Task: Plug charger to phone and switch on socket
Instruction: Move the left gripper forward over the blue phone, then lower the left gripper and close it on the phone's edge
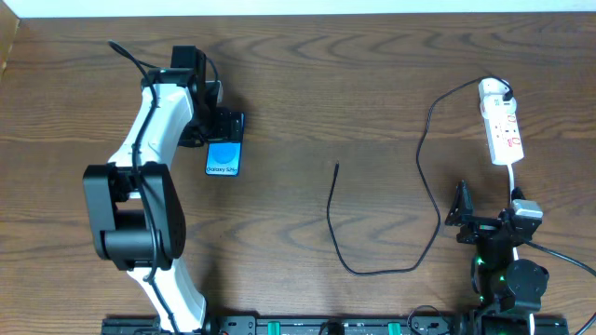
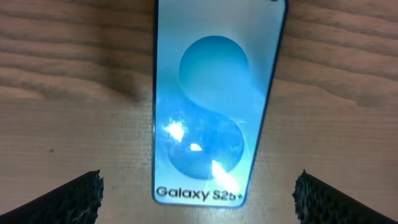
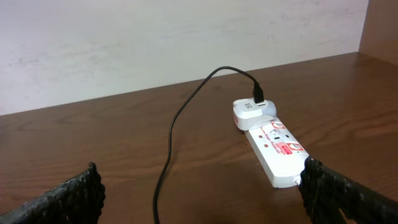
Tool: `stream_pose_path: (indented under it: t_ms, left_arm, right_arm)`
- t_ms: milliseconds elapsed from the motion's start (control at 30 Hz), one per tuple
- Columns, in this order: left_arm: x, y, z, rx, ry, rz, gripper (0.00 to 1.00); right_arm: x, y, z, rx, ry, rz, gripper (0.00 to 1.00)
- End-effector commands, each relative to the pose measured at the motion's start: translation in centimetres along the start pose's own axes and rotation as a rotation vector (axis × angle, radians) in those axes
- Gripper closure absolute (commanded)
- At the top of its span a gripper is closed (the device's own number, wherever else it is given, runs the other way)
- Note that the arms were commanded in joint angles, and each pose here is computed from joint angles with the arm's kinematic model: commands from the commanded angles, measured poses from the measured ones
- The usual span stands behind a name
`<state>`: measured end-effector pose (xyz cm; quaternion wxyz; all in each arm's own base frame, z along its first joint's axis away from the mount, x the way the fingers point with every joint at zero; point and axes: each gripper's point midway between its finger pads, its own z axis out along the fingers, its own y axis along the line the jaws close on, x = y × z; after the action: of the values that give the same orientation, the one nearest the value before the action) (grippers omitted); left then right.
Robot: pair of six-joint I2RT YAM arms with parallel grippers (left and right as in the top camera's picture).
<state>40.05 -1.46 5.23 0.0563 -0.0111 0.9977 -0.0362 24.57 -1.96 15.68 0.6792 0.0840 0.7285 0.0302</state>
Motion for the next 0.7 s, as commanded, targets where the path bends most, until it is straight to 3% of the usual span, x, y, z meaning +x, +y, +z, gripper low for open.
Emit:
stream_pose_path:
  t_ms: [0,667]
  left_arm:
    - [-0.6,0.3,0.8,-0.006,0.004,0.013,0.02]
    - [-1.3,-0.5,2.1,-0.003,-0.011,0.036,0.02]
  right_arm:
    - [0.0,0.1,0.0,-0.002,0.000,0.003,0.01]
    - [0.0,0.0,0.0,-0.002,0.000,0.003,0.01]
